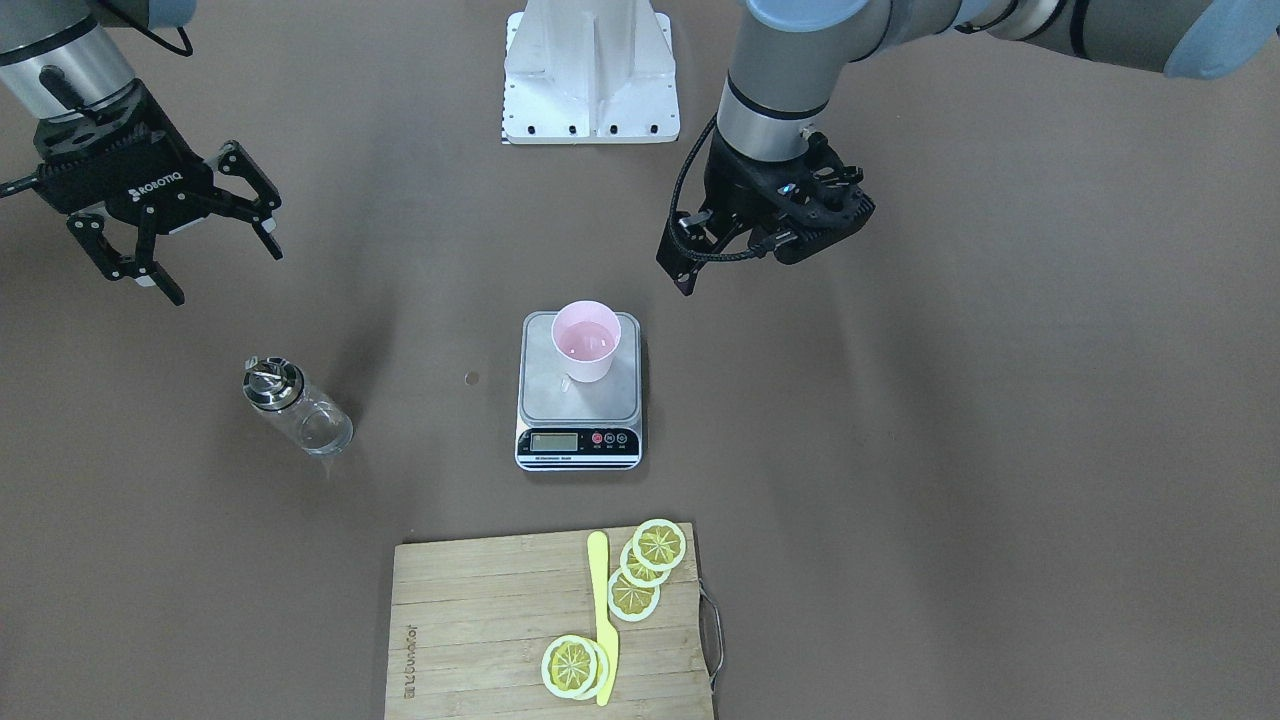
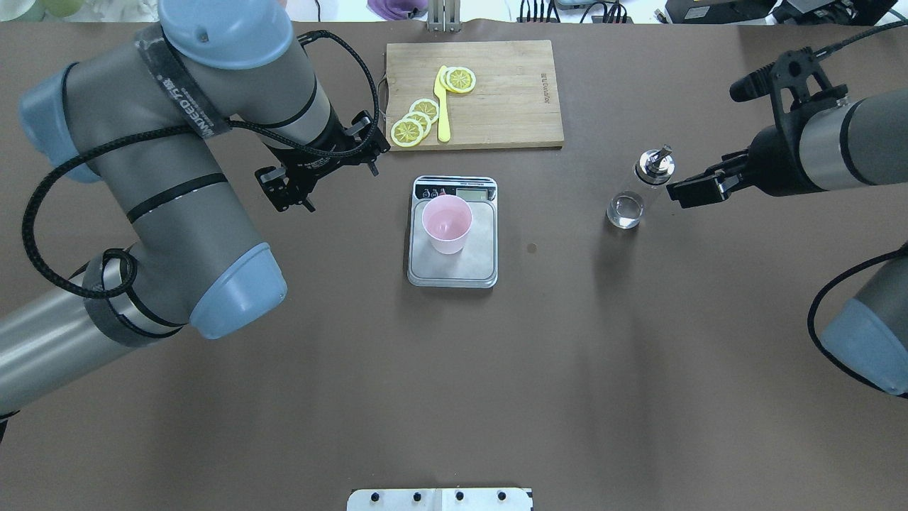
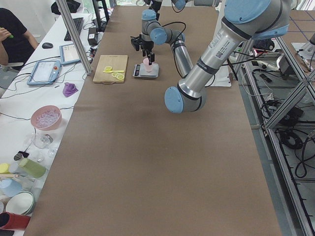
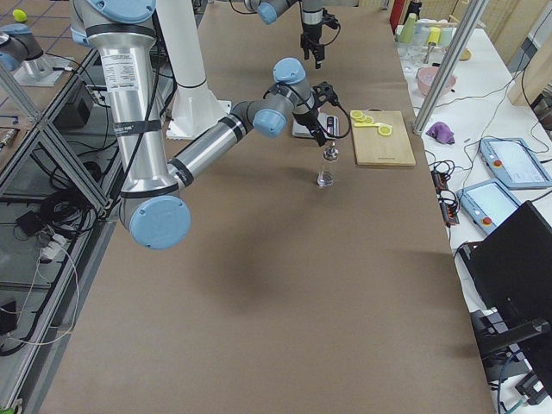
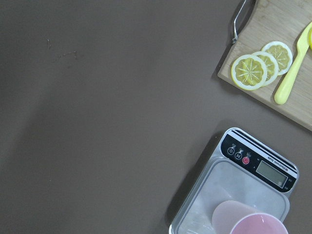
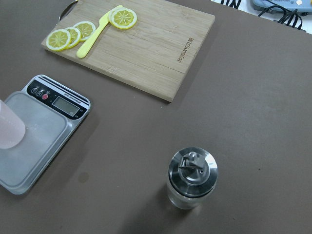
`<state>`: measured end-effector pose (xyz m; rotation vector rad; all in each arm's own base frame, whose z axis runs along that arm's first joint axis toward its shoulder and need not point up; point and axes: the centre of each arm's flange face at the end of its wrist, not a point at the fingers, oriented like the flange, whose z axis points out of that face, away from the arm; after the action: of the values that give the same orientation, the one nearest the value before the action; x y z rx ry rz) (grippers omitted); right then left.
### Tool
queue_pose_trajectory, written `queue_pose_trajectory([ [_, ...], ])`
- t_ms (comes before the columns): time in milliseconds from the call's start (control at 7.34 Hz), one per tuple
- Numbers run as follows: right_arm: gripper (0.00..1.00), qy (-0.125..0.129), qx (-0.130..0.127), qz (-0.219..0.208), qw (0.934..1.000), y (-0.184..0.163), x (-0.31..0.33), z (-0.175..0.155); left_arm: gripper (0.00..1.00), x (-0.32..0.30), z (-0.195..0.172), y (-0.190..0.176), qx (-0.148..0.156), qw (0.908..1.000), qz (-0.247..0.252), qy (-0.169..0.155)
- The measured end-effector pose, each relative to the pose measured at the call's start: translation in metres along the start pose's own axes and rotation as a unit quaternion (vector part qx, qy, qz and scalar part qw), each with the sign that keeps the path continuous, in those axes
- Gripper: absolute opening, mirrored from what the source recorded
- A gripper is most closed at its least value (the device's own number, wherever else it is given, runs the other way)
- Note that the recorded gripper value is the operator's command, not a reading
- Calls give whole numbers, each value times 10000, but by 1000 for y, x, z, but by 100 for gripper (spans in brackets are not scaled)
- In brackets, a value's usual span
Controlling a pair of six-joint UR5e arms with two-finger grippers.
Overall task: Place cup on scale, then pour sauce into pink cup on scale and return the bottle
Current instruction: 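Close the right gripper around the glass sauce bottle's neck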
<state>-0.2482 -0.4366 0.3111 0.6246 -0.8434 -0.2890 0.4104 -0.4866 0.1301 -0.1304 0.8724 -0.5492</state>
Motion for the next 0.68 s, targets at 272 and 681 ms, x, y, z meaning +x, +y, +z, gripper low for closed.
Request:
queue_pose_trajectory([
  [272,100,299,324,-245,9987,31,-8,17,99,-1,2,-1,6,10000,-3,-10],
  [681,100,38,836,-237,9962,77,14,36,99,-1,4,-2,6,10000,-6,-18],
])
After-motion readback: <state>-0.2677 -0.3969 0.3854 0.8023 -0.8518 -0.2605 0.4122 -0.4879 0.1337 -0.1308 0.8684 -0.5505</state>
